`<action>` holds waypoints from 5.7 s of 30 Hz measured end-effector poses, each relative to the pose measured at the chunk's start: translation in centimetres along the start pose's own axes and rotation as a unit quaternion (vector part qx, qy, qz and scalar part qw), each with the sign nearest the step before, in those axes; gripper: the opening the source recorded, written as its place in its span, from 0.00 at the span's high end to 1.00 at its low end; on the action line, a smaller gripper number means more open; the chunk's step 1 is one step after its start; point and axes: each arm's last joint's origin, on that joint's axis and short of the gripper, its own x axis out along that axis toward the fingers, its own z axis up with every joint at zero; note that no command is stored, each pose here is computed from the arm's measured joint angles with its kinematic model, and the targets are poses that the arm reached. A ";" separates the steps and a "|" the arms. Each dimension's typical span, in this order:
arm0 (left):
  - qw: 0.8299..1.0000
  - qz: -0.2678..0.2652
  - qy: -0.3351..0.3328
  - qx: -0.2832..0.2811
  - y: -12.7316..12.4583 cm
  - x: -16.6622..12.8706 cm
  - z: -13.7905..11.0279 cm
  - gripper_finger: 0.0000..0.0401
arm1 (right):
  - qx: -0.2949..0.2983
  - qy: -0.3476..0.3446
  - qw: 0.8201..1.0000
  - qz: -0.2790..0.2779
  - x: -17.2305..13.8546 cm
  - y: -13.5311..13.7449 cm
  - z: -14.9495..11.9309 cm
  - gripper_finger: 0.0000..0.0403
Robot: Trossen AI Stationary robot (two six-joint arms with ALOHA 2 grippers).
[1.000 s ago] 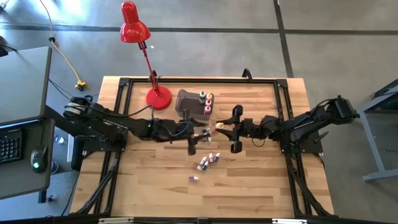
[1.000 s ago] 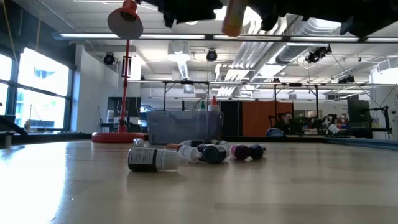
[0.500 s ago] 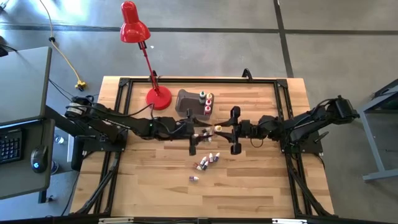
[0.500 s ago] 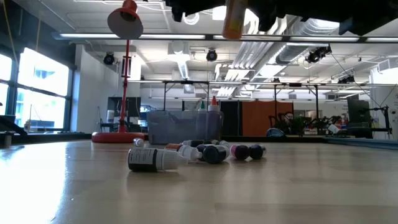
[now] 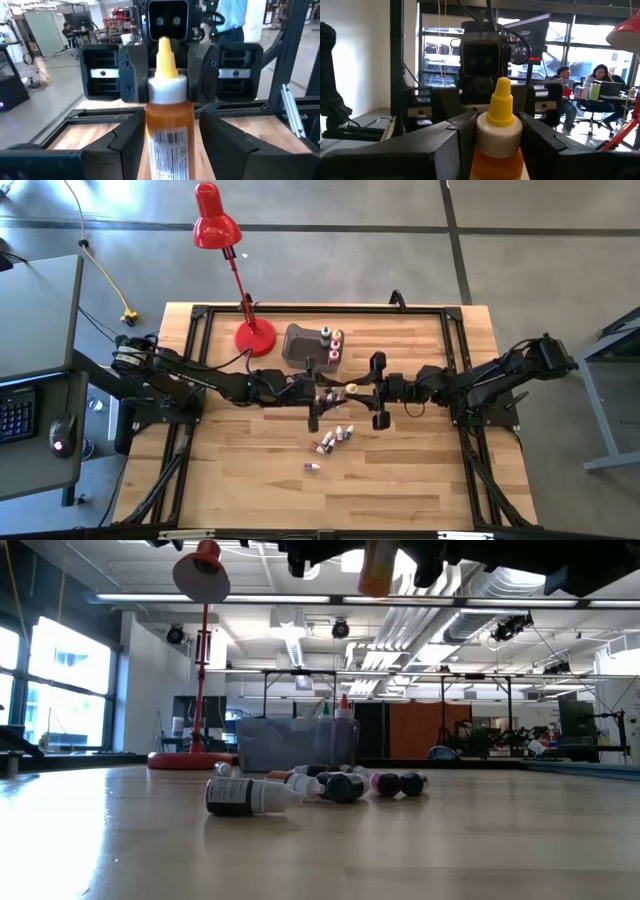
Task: Pick & Place food coloring
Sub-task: Put the large yellow food coloring bottle into the bin
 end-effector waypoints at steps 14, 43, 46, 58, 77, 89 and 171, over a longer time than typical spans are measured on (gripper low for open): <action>0.999 -0.018 -0.018 -0.043 1.1 1.0 -0.8 0.54 | -0.001 0.001 1.000 0.010 0.0 0.0 0.0 0.69; 0.994 -0.086 -0.003 -0.072 2.5 1.7 -1.8 0.54 | -0.015 0.008 1.000 -0.016 0.0 -0.1 -0.1 0.69; 0.993 -0.091 -0.003 -0.072 2.5 1.7 -1.8 0.55 | -0.018 0.014 0.999 -0.032 0.0 -0.2 -0.2 0.69; 0.993 -0.093 0.000 -0.070 2.5 1.7 -1.9 0.63 | -0.029 0.022 0.998 -0.048 0.0 -0.3 -0.3 0.69; 0.994 -0.083 0.013 -0.072 2.4 1.6 -2.1 0.64 | -0.064 0.025 0.996 -0.060 0.0 -0.4 -0.4 0.53; 0.995 -0.047 0.049 -0.071 2.5 1.6 -2.7 0.64 | -0.091 -0.053 0.988 -0.111 -1.2 -0.9 3.2 0.53; 0.982 0.183 -0.020 -0.049 12.0 -0.2 -12.8 0.64 | -0.038 0.233 0.954 -0.183 2.5 -8.1 2.5 0.55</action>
